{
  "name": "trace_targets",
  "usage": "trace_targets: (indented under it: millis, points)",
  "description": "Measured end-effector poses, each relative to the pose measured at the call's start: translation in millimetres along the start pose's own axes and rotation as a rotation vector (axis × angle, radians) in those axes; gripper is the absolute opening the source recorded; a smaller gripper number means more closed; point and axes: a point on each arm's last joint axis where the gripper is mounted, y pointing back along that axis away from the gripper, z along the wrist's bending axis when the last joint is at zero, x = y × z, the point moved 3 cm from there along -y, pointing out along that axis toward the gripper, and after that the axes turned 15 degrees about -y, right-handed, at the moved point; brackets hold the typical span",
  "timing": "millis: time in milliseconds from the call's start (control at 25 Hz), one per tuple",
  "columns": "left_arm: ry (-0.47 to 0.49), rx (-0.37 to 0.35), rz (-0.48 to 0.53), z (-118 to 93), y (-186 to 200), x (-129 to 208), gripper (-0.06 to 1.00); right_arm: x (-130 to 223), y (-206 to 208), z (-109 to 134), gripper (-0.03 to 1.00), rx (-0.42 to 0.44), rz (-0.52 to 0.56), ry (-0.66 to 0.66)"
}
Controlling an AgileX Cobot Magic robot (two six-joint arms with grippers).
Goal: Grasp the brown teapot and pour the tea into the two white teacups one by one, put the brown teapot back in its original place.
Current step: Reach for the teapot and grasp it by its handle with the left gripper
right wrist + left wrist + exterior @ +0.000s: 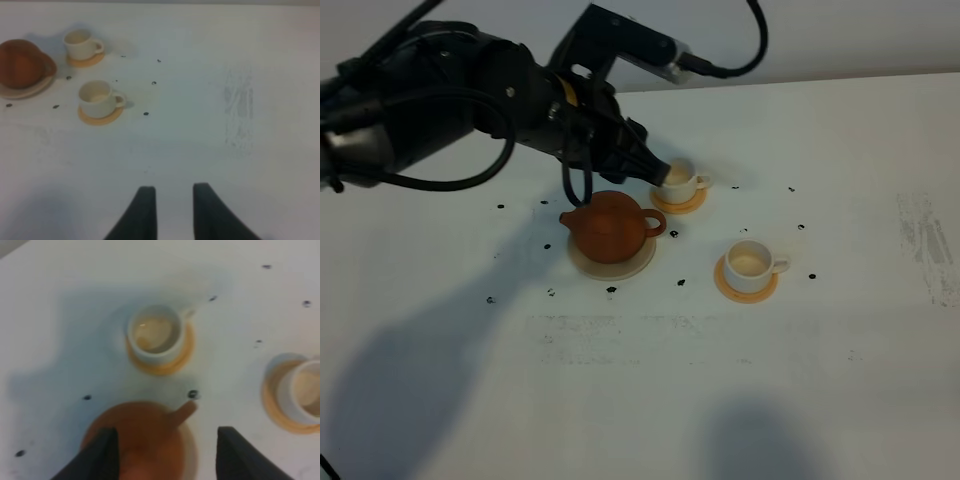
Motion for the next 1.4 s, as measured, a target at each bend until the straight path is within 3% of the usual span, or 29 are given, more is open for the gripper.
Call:
trace_targets:
  millis: [800,1400]
  points:
    - [0.033,0.024,0.043,-1,-69,-2,0.44,0,0,0,0.20,-0.001,-0.001,-0.002]
    - [0.062,0.055,0.056,-14,-96,5,0.44,0,0,0,0.20,-0.001,-0.001,-0.002]
